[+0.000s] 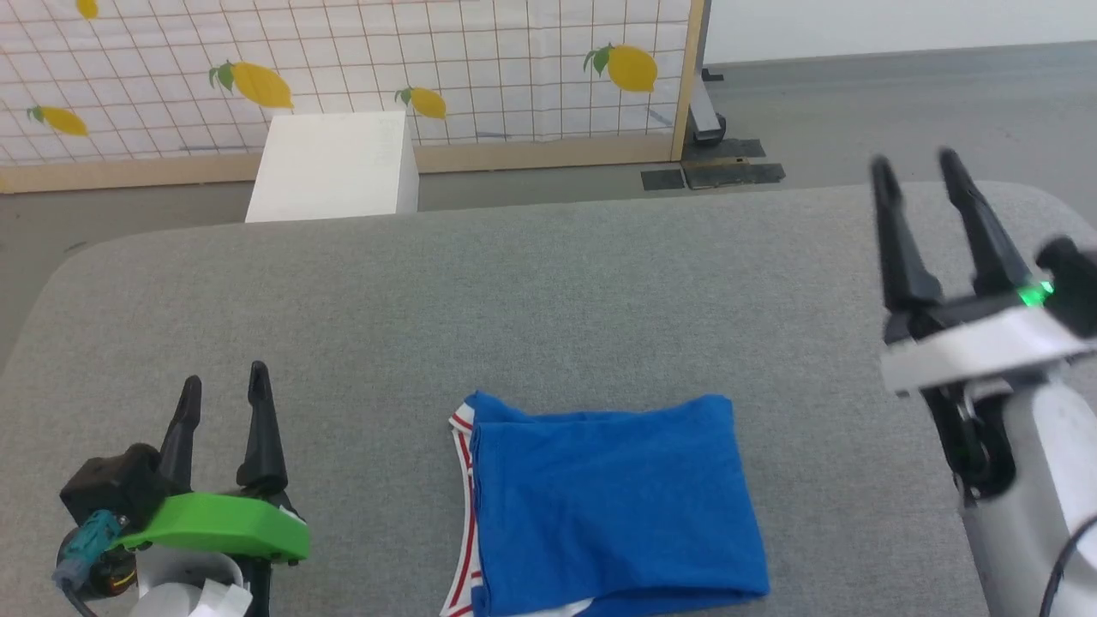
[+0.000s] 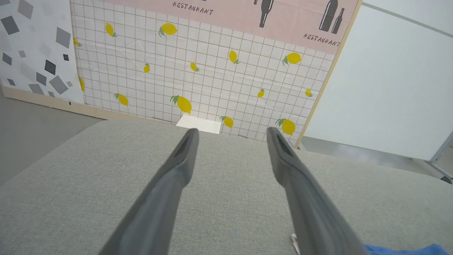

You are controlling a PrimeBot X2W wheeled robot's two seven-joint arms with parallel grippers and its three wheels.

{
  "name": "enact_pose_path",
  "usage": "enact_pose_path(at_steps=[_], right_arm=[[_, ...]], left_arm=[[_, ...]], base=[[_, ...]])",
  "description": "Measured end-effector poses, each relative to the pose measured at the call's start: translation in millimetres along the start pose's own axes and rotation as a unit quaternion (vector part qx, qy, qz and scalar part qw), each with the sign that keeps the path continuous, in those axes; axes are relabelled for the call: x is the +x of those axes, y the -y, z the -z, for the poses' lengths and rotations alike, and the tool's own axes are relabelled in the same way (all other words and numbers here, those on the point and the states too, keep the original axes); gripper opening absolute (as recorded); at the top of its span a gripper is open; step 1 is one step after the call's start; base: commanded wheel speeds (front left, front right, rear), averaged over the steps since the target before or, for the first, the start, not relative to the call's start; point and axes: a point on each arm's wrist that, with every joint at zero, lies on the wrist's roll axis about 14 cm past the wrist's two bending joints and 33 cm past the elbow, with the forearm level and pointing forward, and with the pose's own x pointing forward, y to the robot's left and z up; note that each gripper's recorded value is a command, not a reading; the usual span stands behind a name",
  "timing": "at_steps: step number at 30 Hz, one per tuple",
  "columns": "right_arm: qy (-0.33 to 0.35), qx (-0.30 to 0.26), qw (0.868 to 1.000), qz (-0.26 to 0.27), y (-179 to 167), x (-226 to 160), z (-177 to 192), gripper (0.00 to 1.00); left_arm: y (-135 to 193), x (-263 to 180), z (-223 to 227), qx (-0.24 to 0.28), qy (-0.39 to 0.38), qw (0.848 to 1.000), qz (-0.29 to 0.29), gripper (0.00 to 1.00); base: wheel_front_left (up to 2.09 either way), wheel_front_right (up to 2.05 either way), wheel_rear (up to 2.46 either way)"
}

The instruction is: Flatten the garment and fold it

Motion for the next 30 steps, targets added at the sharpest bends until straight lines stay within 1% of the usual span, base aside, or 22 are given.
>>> enact_pose_path(at_steps=[2, 5, 9, 15, 20, 23, 30], right_arm=[[-0.002, -0.004, 1.0, 0.029, 12.6, -13.2, 4.6, 1.0], [-0.026, -0.012, 0.998, 0.061, 25.9, -35.6, 21.4, 1.0], [-0.064, -0.014, 0.994, 0.082, 30.6, -60.5, 45.3, 1.0], [-0.109, -0.012, 0.99, 0.086, 27.4, -81.6, 69.2, 1.0], [-0.15, -0.013, 0.986, 0.074, 18.3, -98.1, 88.5, 1.0], [-0.165, -0.014, 0.984, 0.069, 15.2, -103.1, 94.6, 1.0], [-0.174, -0.021, 0.982, 0.069, 16.8, -108.5, 98.0, 1.0]], left_arm=[[0.0, -0.8, -1.5, 0.006, 0.003, 1.0, 0.0, 1.0], [-0.6, -2.7, -1.8, 0.01, 0.004, 1.0, -0.002, 1.0], [-2.1, -5.1, 1.4, 0.01, -0.001, 1.0, -0.006, 1.0], [-4.8, -7.8, 8.8, 0.012, -0.011, 1.0, -0.012, 1.0], [-6.7, -11.3, 16.9, 0.014, -0.025, 1.0, -0.013, 1.0], [-5.5, -12.7, 20.9, 0.015, -0.031, 0.999, -0.011, 1.0], [-3.7, -16.0, 29.1, 0.03, -0.046, 0.998, -0.004, 1.0]], base=[[0.0, 0.0, 0.0], [0.0, 0.0, 0.0], [0.0, 0.0, 0.0], [0.0, 0.0, 0.0], [0.0, 0.0, 0.0], [0.0, 0.0, 0.0], [0.0, 0.0, 0.0]])
